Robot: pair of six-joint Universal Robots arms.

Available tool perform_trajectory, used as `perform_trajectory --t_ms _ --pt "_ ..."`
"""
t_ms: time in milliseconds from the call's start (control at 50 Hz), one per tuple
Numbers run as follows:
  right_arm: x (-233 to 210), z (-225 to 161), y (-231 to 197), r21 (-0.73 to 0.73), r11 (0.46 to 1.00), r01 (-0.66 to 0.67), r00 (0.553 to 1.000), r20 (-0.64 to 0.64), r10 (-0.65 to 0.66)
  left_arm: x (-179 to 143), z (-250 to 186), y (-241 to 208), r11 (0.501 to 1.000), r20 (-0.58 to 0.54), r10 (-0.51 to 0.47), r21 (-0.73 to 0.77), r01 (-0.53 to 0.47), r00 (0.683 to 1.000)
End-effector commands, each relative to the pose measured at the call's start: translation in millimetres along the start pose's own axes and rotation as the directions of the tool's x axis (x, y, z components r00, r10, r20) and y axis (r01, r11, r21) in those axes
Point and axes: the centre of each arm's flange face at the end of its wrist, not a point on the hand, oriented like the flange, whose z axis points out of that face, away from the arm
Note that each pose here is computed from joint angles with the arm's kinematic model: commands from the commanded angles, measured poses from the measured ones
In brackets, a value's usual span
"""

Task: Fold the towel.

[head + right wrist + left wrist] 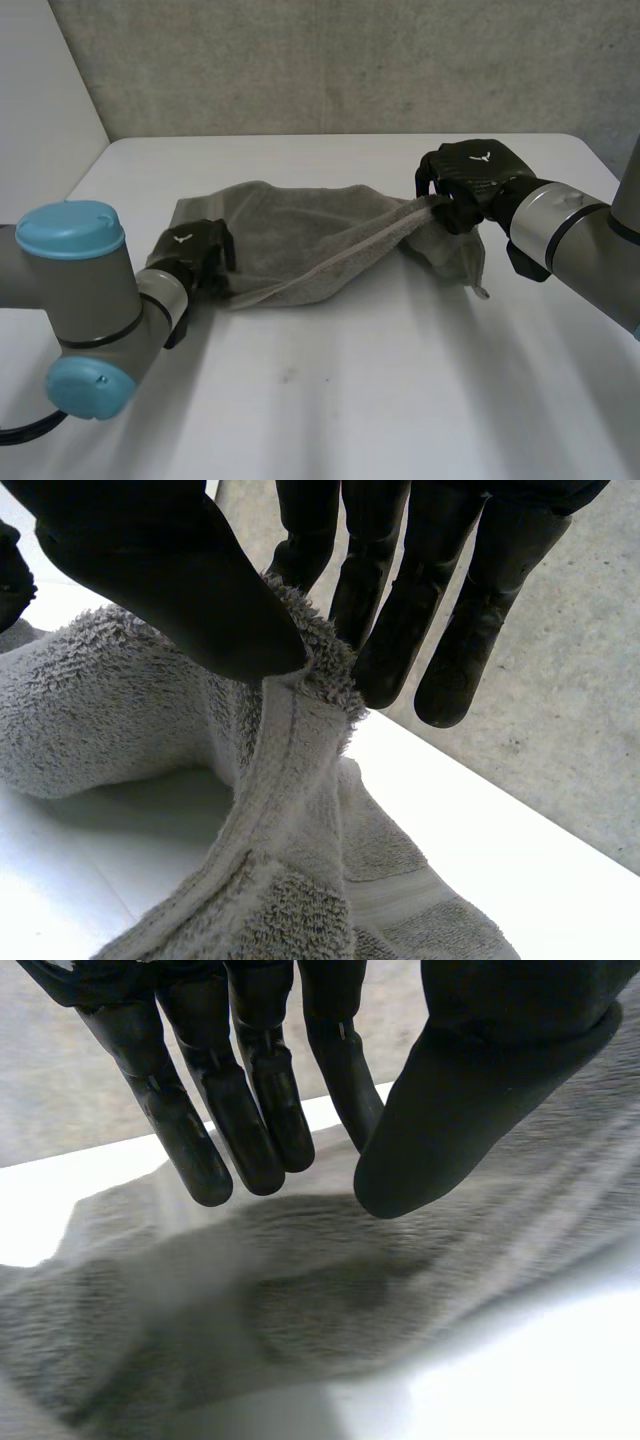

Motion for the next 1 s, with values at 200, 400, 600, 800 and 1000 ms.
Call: perform_trajectory --t_ms 200,400,600,800,1000 --pt "2 1 0 0.002 1.0 0.003 1.0 -0.005 -0.003 29 -15 18 0.999 -0.176 -0.001 -0.046 -0.008 0.984" --pt "2 1 1 0.0 1.0 0.002 1.0 -0.006 -0.002 37 0 29 0.998 -0.192 0.003 -0.063 -0.015 0.981" --pt "2 1 1 -0.003 1.0 0.001 1.0 -0.004 -0.001 40 16 30 0.999 -0.193 0.009 -0.047 -0.018 0.981" --pt "2 1 1 -0.003 1.0 0.003 1.0 -0.004 -0.003 33 19 25 1.0 -0.115 0.01 -0.026 -0.013 0.993" --pt "1 1 2 -0.005 1.0 0.003 1.0 0.0 -0.003 35 24 29 0.999 -0.119 0.022 -0.021 -0.025 0.993"
